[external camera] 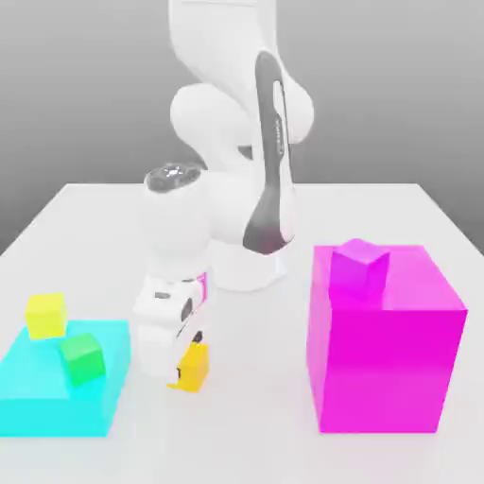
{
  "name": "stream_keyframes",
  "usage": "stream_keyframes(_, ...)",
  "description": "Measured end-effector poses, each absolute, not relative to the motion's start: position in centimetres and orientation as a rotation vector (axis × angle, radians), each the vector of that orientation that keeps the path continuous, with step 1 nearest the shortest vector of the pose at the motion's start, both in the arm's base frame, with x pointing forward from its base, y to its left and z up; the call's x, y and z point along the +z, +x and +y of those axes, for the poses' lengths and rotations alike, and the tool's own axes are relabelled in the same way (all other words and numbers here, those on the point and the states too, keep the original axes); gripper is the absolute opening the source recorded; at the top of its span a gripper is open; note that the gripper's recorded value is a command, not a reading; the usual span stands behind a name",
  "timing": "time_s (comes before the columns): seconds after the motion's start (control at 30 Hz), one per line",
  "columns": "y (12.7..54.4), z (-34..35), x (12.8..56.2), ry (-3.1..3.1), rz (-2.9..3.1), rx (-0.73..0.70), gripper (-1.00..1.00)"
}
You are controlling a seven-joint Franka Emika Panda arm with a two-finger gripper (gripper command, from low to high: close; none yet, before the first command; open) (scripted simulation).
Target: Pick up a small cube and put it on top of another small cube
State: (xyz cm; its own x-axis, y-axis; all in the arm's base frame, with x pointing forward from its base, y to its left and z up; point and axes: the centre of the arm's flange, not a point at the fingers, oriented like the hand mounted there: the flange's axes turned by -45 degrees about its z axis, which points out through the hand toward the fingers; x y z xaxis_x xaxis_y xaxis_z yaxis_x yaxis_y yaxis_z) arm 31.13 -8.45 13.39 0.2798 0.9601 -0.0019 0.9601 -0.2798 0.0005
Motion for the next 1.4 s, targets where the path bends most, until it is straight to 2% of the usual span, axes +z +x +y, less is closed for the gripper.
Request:
stream_keyframes(0.2,31.1,-8.4,13.2,2.515,1.886,-0.001,-1.0)
stream_keyframes(0.57,32.1,-9.3,20.6,2.539,1.844,0.005,-1.0)
stream_keyframes(0.9,36.1,-14.3,26.4,2.66,1.638,0.023,-1.0)
stream_keyframes(1.23,37.6,-20.7,31.4,2.812,1.398,0.004,-1.0)
stream_keyframes(1.4,38.0,-21.2,28.4,2.833,1.383,0.01,-1.0)
